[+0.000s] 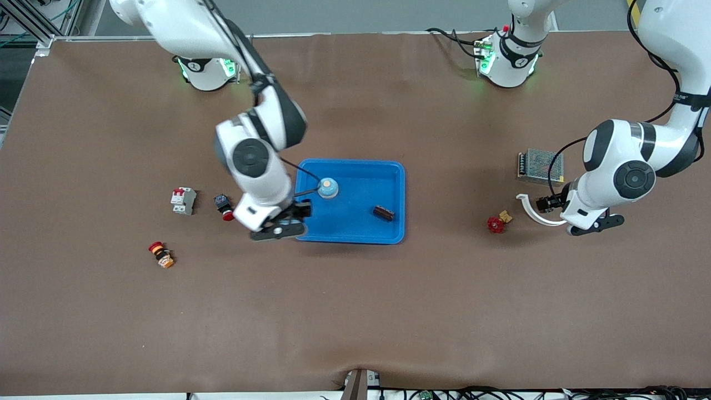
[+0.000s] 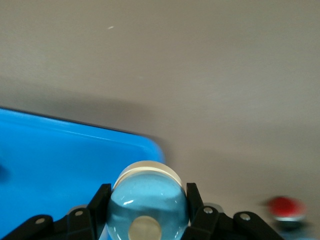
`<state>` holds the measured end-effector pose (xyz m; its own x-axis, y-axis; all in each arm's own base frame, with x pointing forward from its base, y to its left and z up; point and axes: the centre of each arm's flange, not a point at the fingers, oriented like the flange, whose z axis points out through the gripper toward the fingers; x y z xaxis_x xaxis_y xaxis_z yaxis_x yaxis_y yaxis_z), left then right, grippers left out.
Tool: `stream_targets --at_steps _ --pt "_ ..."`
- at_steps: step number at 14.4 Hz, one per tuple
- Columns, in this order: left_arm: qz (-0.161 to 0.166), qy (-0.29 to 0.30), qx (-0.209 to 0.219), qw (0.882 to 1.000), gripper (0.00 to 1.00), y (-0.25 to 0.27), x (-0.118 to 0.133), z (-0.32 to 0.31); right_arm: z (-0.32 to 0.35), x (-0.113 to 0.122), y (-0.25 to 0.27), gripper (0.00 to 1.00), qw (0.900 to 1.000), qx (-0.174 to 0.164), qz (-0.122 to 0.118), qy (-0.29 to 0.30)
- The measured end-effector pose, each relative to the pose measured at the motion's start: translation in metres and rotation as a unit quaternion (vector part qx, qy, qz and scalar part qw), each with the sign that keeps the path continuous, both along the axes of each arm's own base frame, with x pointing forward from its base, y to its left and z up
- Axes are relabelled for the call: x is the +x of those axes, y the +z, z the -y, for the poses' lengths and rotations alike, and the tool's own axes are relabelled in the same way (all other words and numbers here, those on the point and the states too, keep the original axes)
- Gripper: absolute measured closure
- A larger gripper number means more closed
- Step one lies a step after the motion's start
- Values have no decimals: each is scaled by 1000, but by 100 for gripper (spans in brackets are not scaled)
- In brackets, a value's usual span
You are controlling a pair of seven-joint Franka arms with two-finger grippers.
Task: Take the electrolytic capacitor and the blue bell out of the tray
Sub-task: 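Carry the bell with the right gripper while the left gripper reaches the capacitor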
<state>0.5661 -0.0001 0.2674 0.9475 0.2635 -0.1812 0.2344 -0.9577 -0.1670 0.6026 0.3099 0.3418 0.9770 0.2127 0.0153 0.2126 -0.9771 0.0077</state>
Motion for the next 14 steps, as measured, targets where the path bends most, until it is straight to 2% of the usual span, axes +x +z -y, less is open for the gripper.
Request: stream_targets --at_steps 3,7,10,11,14 --pt "5 34 -17 999 0 26 10 41 89 22 42 35 995 -2 -16 97" --pt "19 74 -41 996 0 50 11 108 214 37 58 35 977 -5 -27 211" --pt "18 116 -40 992 3 50 5 165 301 36 45 35 966 2 -42 254" --pt "17 133 -40 990 7 48 3 188 324 34 41 35 962 5 -46 268" --pt "15 177 -43 983 10 44 0 252 374 25 25 35 953 12 -53 298"
